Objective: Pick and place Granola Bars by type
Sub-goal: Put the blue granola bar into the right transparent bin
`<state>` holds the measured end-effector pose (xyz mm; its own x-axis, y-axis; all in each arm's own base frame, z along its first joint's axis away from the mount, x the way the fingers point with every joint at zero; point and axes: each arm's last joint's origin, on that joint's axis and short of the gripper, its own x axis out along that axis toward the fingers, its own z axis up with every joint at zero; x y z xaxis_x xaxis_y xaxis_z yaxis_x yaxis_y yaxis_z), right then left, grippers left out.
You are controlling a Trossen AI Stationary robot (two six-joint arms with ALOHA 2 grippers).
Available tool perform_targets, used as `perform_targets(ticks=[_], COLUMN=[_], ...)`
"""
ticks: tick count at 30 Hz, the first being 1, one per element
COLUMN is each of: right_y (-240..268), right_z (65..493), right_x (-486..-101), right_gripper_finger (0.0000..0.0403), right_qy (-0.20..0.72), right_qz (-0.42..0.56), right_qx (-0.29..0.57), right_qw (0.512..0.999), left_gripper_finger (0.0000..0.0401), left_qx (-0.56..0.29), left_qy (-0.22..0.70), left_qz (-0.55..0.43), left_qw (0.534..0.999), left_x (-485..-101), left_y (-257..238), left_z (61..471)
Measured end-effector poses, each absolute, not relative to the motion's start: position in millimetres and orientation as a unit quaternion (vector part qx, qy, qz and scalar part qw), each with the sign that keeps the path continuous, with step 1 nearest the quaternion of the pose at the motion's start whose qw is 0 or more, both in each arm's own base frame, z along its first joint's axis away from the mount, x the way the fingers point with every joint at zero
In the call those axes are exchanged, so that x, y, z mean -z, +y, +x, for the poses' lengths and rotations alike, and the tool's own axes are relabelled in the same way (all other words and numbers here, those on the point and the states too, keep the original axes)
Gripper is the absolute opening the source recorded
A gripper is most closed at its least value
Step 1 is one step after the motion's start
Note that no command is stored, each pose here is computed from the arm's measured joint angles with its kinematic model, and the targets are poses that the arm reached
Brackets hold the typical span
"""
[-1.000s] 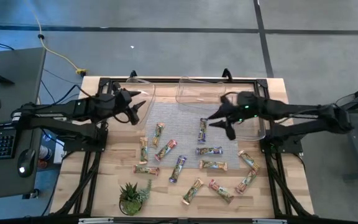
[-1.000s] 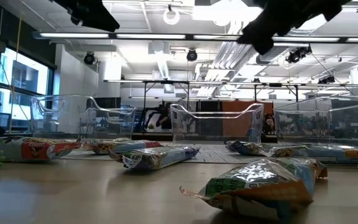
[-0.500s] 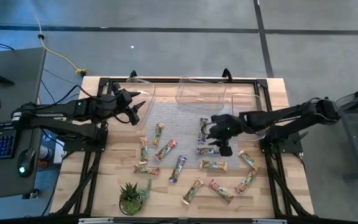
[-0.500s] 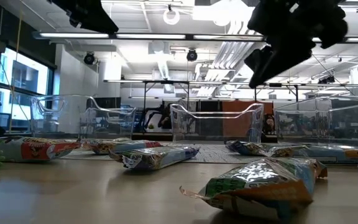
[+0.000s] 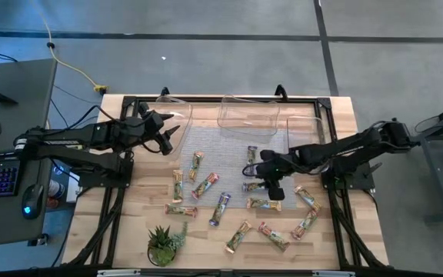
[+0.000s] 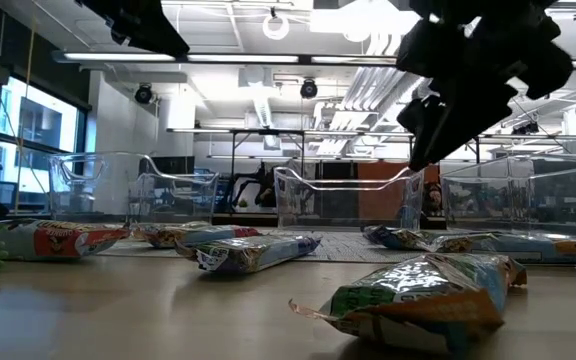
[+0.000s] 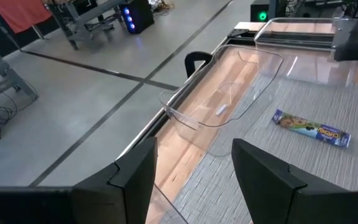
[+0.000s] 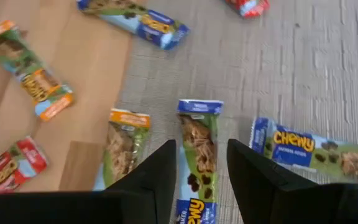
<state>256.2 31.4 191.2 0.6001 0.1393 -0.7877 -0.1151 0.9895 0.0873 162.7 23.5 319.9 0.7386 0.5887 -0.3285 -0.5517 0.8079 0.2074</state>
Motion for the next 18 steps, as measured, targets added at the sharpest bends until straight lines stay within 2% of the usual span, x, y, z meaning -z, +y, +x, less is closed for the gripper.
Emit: perform_targets(ticks=[18], right_y=[33], right_z=[261], right_x=[-167], right_gripper_finger=[0.0126], right_qy=[0.494], right_qz=[0.001], right_qx=[-0.084], right_qw=[0.866], left_gripper_finger=[0.0201], left_qx=[-0.306], left_qy=[0.192], left_qz=[0.048], left_qw=[0.931], left_x=[-320], left_y=[23], left_z=[163])
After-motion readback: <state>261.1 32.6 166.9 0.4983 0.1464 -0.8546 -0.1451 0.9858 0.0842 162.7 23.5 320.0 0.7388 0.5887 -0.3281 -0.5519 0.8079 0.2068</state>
